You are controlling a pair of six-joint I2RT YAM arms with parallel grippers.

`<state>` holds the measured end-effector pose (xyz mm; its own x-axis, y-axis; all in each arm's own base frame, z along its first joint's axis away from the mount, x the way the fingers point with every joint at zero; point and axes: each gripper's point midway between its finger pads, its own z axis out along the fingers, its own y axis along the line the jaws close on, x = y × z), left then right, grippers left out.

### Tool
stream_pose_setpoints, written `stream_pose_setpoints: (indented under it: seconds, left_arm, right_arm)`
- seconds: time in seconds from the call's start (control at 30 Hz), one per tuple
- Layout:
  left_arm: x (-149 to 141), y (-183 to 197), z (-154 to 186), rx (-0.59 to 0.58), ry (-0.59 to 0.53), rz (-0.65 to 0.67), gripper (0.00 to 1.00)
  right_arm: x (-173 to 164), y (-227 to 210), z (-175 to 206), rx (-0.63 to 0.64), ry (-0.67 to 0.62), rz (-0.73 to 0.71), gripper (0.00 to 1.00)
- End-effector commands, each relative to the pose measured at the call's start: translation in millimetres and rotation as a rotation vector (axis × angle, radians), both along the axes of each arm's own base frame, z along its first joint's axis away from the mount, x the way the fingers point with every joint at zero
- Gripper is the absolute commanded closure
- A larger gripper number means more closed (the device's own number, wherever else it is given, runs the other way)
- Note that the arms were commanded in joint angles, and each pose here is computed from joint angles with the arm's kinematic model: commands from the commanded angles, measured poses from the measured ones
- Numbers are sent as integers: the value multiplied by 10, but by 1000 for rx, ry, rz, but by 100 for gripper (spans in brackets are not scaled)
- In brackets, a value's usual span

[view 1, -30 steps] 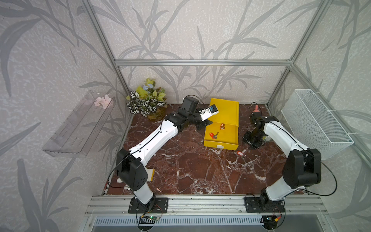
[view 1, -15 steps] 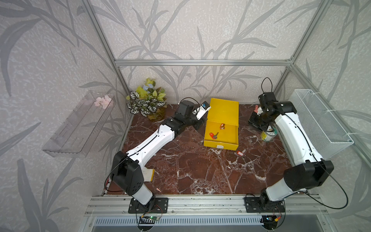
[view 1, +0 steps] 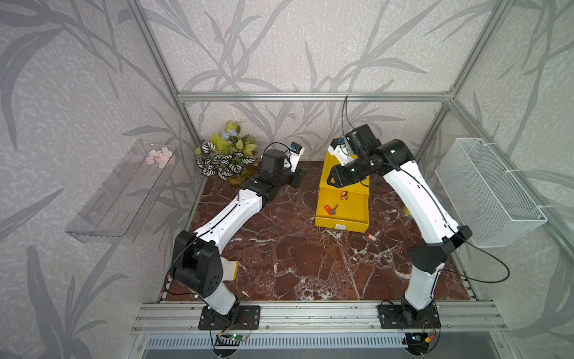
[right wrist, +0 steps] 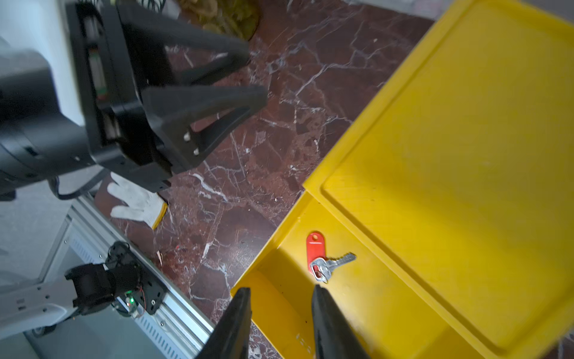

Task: Take the keys out of the drawer
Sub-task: Pick up the key from the drawer.

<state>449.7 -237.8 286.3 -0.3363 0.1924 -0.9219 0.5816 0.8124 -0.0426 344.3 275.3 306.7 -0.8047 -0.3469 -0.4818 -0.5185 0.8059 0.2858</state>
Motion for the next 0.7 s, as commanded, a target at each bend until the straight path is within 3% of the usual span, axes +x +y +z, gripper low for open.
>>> stream_pose_setpoints:
  seconds: [0.0,0.43,0.67]
  left_arm:
    - [42,-22,-49,-64,25,-18,57]
    - [-99,162,-310,-16,87,-65,57]
    - [-72,102,-331,-26,103,-90,57]
  right_arm:
    - [-203,58,-247,-109,47,147,65]
    - [-314,-75,-908,-223,81,151,65]
    - [-262,-91,-1032,-256,87,148,65]
